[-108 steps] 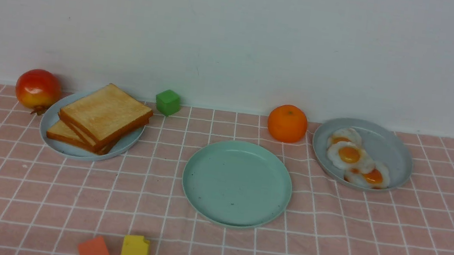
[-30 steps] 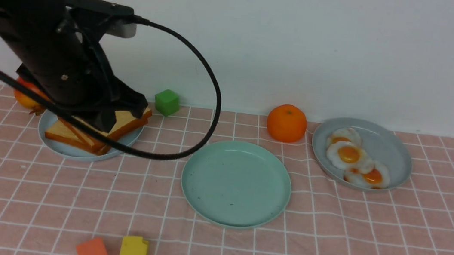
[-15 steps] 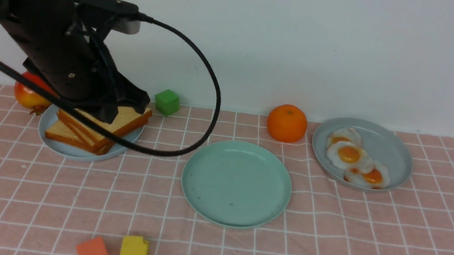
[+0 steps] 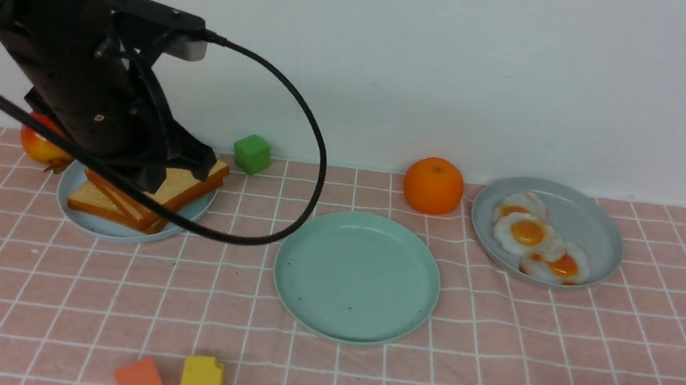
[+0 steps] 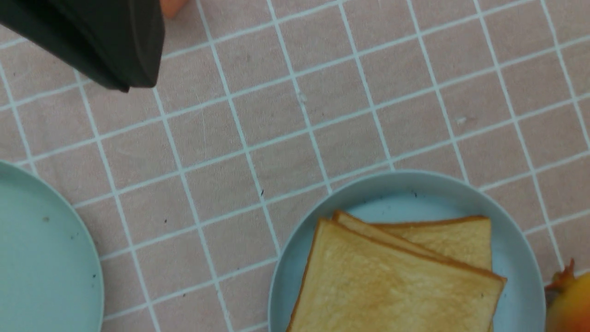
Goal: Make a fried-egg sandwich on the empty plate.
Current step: Use the left arm to grab a slice of bread
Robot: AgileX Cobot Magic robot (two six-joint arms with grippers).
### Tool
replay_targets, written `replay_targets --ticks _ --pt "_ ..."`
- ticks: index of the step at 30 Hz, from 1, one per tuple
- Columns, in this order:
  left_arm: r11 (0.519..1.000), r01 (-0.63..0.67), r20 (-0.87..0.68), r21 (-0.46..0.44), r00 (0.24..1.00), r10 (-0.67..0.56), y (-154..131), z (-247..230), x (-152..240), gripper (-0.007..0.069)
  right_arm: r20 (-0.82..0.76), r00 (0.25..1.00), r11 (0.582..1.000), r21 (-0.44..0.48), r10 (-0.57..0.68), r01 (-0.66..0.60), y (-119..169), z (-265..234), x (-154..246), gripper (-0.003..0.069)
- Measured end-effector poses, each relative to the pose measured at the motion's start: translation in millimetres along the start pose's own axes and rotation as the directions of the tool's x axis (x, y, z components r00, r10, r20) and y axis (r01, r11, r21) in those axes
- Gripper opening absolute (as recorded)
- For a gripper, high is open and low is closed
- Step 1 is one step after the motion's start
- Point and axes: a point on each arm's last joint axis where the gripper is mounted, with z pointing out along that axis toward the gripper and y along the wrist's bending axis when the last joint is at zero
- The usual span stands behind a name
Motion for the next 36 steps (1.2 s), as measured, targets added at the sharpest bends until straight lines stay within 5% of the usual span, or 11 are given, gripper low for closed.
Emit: replay_targets --ticks 3,6,12,16,26,36 --pt "1.000 -0.001 -0.015 0.000 1.000 0.001 -0.4 9.3 -3.8 -0.0013 -0.178 0.978 0.994 -0.035 -0.106 0.101 32.8 -4.6 -21.0 0.0242" --pt "1.000 -0.010 -0.070 -0.009 0.998 0.009 -0.5 30.9 -11.6 -0.0013 -0.415 0.868 0.960 -0.050 -0.272 0.277 61.3 -5.3 -45.1 0.0242" --pt "0.999 -0.008 -0.152 -0.050 0.988 0.000 8.8 73.9 -38.2 0.0001 -0.596 0.692 0.893 -0.099 -0.407 0.439 77.9 -2.0 -67.2 0.0242" --pt "0.998 0.019 -0.202 -0.064 0.979 -0.032 26.0 97.7 -49.9 0.0069 -0.605 0.675 0.887 -0.119 -0.421 0.447 79.1 -2.3 -67.3 0.0242" --pt "0.995 -0.089 -0.188 -0.056 0.979 0.077 47.6 136.8 -59.6 0.0407 -0.610 0.668 0.883 -0.118 -0.425 0.454 78.4 -2.6 -67.1 0.0242" --pt "0.989 -0.144 -0.108 -0.033 0.984 0.139 37.5 153.0 -66.1 0.0443 -0.574 0.694 0.882 -0.114 -0.434 0.457 79.7 -0.1 -70.2 0.0242"
